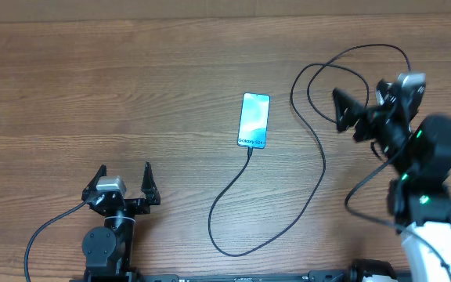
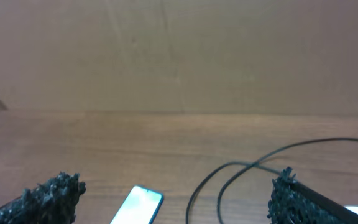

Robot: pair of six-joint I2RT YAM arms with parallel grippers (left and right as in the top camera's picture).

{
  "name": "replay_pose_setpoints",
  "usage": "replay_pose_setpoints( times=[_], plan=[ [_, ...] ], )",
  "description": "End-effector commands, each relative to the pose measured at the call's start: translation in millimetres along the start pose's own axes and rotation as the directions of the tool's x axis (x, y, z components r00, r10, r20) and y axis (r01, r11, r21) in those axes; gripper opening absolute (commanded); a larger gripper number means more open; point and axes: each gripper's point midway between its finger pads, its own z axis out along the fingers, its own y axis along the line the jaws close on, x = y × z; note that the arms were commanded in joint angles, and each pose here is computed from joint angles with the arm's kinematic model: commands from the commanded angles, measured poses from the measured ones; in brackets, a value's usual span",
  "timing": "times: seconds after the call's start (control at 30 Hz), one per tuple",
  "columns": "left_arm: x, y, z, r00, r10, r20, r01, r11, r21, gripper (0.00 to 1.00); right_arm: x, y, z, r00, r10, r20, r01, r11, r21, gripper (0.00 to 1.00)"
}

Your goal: Plug charger to phone and switch on socket

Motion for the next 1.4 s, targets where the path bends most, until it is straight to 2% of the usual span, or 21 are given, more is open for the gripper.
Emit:
replay_pose_setpoints(
  times=[0.0,0.2,0.43,1.07,1.37],
  plan=[
    [-0.8,-1.0,-0.4,1.000,0.013,0.007,-0.014,1.000,0.009,1.00,20.9,10.4,-9.9,0.998,-0.030,0.055,0.031,0.999,-0.023,1.00],
    [-0.8,-1.1,-0.4,1.000,0.013,0.007,-0.014,1.000,0.009,1.00,58.3,17.8,-30.0,0.983,-0.074,0.168,0.081,0.996,-0.038,1.00],
    [-0.8,-1.1,-0.4,1.000,0.013,0.007,-0.014,1.000,0.009,1.00,81.3,19.0,-43.6,0.978,-0.082,0.191,0.089,0.996,-0.029,1.00],
    [-0.7,-1.1,-0.4,1.000,0.013,0.007,-0.014,1.000,0.009,1.00,107.8,18.5,-57.5,0.992,-0.054,0.117,0.055,0.998,-0.006,1.00],
    [-0.8,-1.1,-0.4,1.000,0.013,0.007,-0.014,1.000,0.009,1.00,142.3,14.2,-57.7,0.993,-0.049,0.103,0.049,0.999,0.004,1.00]
  ],
)
